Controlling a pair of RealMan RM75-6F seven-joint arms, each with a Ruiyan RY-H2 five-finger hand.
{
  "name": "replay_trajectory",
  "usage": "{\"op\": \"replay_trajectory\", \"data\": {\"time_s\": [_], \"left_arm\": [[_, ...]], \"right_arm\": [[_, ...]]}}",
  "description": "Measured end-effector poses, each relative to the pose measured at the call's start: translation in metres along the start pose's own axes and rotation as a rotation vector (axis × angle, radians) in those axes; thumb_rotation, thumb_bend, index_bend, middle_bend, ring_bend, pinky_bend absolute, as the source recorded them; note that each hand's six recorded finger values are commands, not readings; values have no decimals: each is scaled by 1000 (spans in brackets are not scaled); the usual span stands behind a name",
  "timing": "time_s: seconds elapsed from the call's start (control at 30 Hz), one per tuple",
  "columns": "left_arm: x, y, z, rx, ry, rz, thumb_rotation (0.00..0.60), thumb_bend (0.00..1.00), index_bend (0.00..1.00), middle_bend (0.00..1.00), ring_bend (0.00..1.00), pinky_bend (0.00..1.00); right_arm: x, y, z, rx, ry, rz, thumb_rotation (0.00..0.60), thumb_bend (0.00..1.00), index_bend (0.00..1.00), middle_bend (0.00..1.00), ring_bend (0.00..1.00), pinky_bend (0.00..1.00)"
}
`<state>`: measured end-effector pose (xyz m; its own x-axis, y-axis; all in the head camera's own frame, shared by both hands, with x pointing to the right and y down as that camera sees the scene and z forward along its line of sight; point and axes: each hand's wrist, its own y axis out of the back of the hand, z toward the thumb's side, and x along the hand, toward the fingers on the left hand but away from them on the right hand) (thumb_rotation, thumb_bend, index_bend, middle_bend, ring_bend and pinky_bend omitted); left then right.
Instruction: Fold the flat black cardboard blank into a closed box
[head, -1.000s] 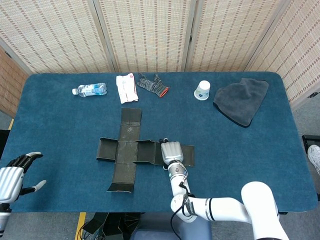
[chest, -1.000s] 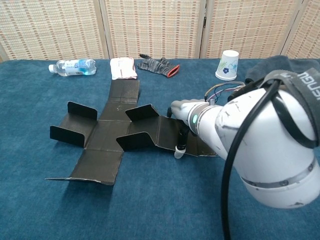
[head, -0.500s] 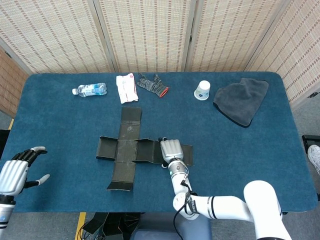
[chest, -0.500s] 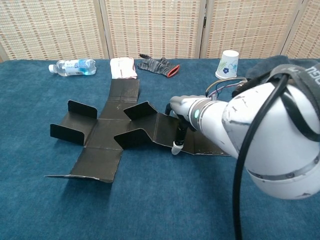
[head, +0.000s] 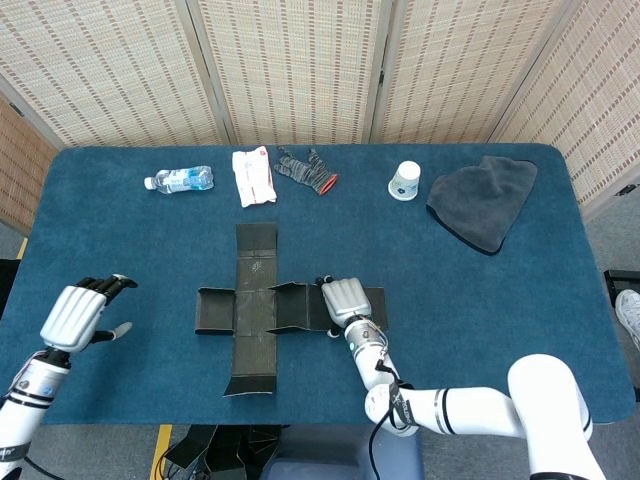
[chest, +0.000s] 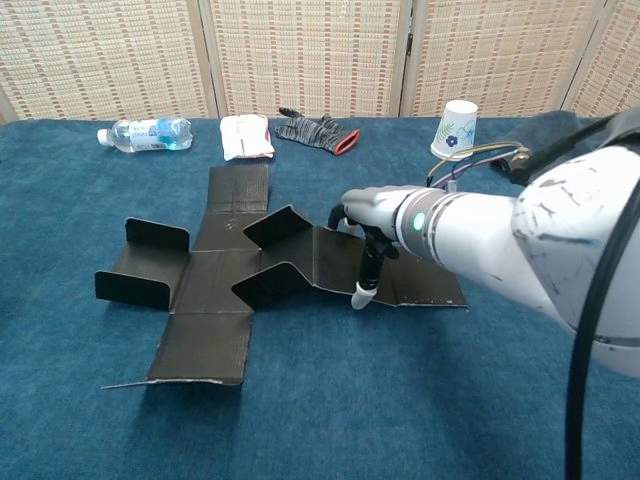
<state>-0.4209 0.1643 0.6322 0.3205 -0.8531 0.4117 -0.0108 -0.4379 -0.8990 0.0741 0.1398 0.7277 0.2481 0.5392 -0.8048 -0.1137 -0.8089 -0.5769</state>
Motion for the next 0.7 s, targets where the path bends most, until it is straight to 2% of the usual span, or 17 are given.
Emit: {"op": "replay_trajectory", "data": {"time_s": [0.03, 0.13, 0.2, 0.3, 0.37, 0.7], "left_arm": [[4, -3, 2, 12, -17, -2, 600, 84, 216, 298, 514, 455], [19, -15, 14, 46, -88, -22, 600, 14, 49, 101, 507, 462], [26, -23, 22, 64, -131, -48, 600, 1, 0, 4, 445, 466], [32, -35, 28, 77, -152, -91, 600, 1, 0, 0, 372, 474], [36, -39, 33, 86, -169, -104, 600, 1, 0, 0, 362, 481], [54, -64, 47, 158, -221, -104, 600, 1, 0, 0, 350, 494]], "right_arm": [[0, 1, -1, 0, 1, -1, 600, 141, 260, 282, 799, 998], [2, 2, -3, 2, 4, -1, 600, 141, 261, 282, 799, 998], [3, 2, -4, 4, 6, 0, 600, 141, 260, 282, 799, 998], [4, 2, -5, 6, 10, 2, 600, 141, 260, 282, 799, 998], [5, 1, -5, 4, 14, 3, 600, 141, 260, 282, 799, 998], [7, -1, -7, -8, 29, 6, 600, 141, 260, 282, 799, 998]]}}
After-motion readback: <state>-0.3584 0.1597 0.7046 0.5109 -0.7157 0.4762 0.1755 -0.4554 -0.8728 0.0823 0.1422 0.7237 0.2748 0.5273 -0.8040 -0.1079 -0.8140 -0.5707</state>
